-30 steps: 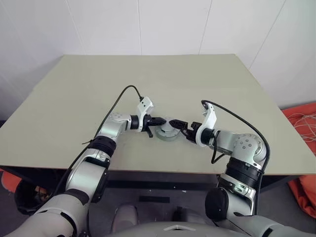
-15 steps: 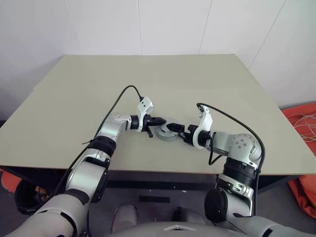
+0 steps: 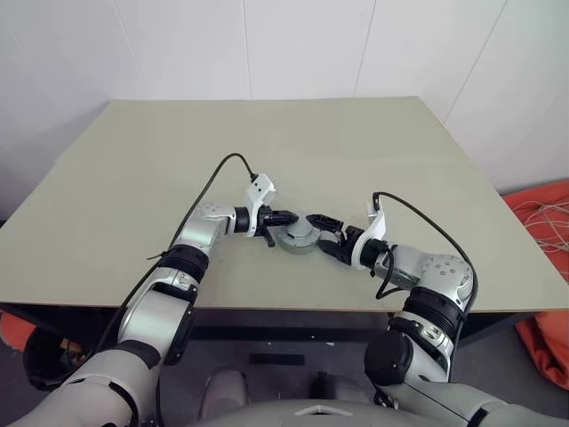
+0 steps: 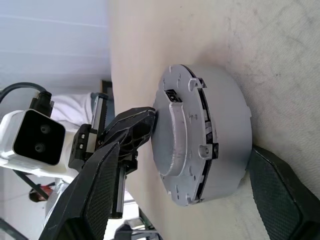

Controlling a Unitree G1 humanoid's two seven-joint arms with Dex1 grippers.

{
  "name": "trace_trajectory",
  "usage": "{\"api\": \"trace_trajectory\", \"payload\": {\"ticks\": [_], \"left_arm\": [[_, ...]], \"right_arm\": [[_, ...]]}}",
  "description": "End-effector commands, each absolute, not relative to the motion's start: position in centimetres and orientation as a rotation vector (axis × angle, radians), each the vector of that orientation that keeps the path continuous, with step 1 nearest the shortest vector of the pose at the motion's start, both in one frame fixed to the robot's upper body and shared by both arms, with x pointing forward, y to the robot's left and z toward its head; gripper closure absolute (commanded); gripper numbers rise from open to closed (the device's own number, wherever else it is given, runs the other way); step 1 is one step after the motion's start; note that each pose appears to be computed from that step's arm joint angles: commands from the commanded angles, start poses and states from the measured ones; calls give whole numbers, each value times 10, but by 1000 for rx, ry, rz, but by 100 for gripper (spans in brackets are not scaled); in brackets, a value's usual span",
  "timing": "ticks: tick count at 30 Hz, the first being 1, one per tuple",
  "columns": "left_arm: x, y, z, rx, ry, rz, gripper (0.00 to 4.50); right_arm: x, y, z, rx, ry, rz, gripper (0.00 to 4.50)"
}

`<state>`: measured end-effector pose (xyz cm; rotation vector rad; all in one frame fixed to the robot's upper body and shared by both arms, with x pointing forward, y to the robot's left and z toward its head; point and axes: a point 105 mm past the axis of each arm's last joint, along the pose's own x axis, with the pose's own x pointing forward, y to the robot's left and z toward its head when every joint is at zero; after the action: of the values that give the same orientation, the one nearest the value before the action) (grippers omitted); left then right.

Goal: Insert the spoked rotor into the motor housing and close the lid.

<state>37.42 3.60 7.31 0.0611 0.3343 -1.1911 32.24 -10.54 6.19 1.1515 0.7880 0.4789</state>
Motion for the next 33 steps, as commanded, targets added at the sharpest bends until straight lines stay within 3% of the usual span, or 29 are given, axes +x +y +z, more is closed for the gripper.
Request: {"api": "trace_trajectory", "payload": {"ticks": [1, 10, 13, 20, 22, 33], "left_arm": [[372, 36, 65, 81, 376, -1189, 450], [372, 37, 65, 79, 376, -1187, 450], [372, 37, 64, 79, 376, -1186, 450], [372, 38, 64, 81, 377, -1184, 450], [372, 38, 64, 81, 377, -1183, 450], [374, 40, 66, 78, 372, -1176, 450]], "right_arm": [[324, -82, 79, 1189, 774, 610, 3], [321, -75, 85, 1203, 773, 658, 3], [321, -74, 82, 1192, 787, 635, 59], [321, -75, 83, 1188, 784, 630, 291], [322, -75, 83, 1186, 784, 628, 335], [322, -76, 84, 1182, 785, 624, 337]]}}
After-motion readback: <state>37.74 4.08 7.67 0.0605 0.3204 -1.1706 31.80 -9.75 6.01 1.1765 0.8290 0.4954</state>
